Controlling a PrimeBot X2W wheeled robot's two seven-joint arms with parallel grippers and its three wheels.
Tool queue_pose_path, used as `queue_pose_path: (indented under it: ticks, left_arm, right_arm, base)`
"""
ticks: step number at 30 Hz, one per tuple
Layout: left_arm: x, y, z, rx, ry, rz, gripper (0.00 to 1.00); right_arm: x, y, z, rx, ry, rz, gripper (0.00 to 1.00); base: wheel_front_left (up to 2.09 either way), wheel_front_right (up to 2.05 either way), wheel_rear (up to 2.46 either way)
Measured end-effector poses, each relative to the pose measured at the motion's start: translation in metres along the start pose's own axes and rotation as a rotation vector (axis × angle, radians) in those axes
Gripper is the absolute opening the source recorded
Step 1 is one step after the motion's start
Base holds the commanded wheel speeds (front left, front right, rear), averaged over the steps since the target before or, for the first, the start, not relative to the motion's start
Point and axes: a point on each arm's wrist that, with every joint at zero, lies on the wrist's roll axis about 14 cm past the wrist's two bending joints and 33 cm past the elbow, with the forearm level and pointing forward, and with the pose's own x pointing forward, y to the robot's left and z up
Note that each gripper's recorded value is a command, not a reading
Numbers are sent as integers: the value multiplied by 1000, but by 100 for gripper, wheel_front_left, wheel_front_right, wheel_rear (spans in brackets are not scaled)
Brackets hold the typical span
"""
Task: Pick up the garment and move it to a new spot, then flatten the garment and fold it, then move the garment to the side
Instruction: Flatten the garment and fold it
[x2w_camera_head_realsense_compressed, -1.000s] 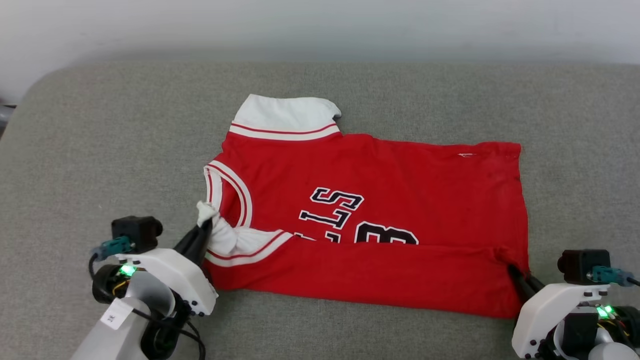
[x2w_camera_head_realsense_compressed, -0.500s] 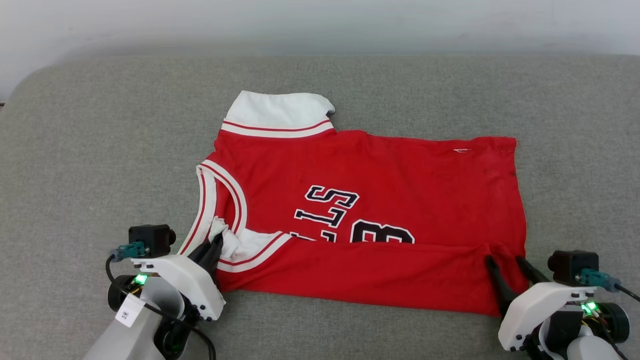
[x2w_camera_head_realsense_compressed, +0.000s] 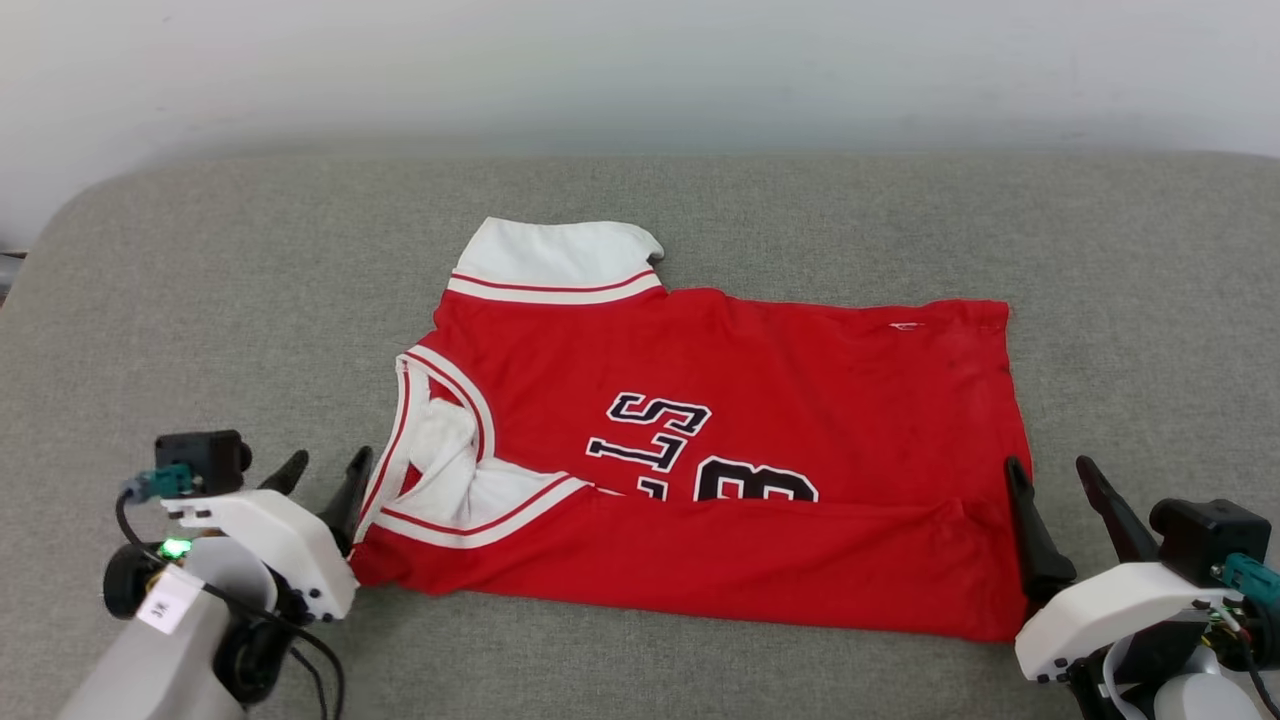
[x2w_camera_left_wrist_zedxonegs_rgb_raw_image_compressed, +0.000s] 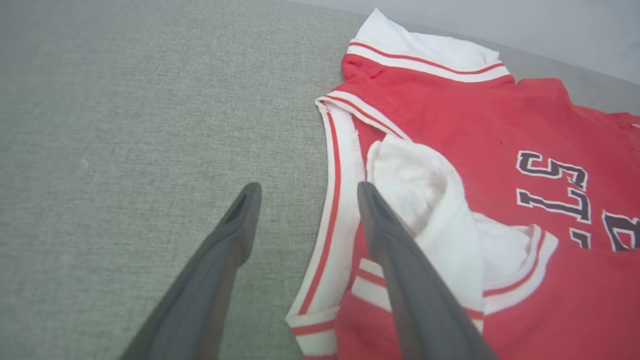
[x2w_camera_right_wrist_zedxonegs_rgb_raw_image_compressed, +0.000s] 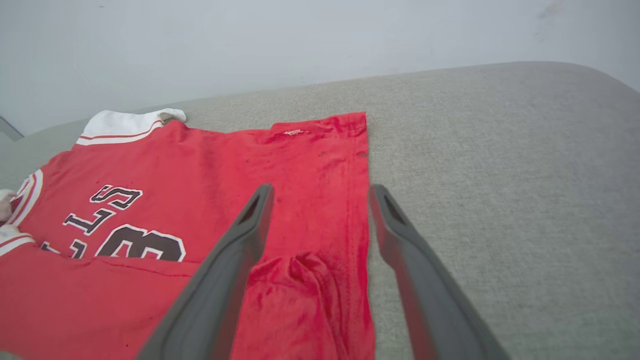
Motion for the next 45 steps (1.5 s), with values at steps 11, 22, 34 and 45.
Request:
queue_pose_path:
  ticks: [11, 22, 34, 45]
  left_arm:
    - [-22, -10, -13, 90, 298, -122, 100]
    - [-25, -4, -53, 64, 523, -82, 100]
    - [-17, -9, -79, -35, 657, -98, 0]
    - [-20, -15, -55, -4, 516, -119, 0]
  right_arm:
    - [-6, 5, 15, -8, -20, 10, 100]
    - [0, -1, -3, 33, 34, -7, 100]
    - [2, -18, -14, 60, 65, -57, 100]
    - [-12, -34, -43, 72, 395, -63, 100]
  base:
    - [0, 0, 0]
    - [0, 0, 0]
    - [0, 0, 0]
    - [0, 0, 0]
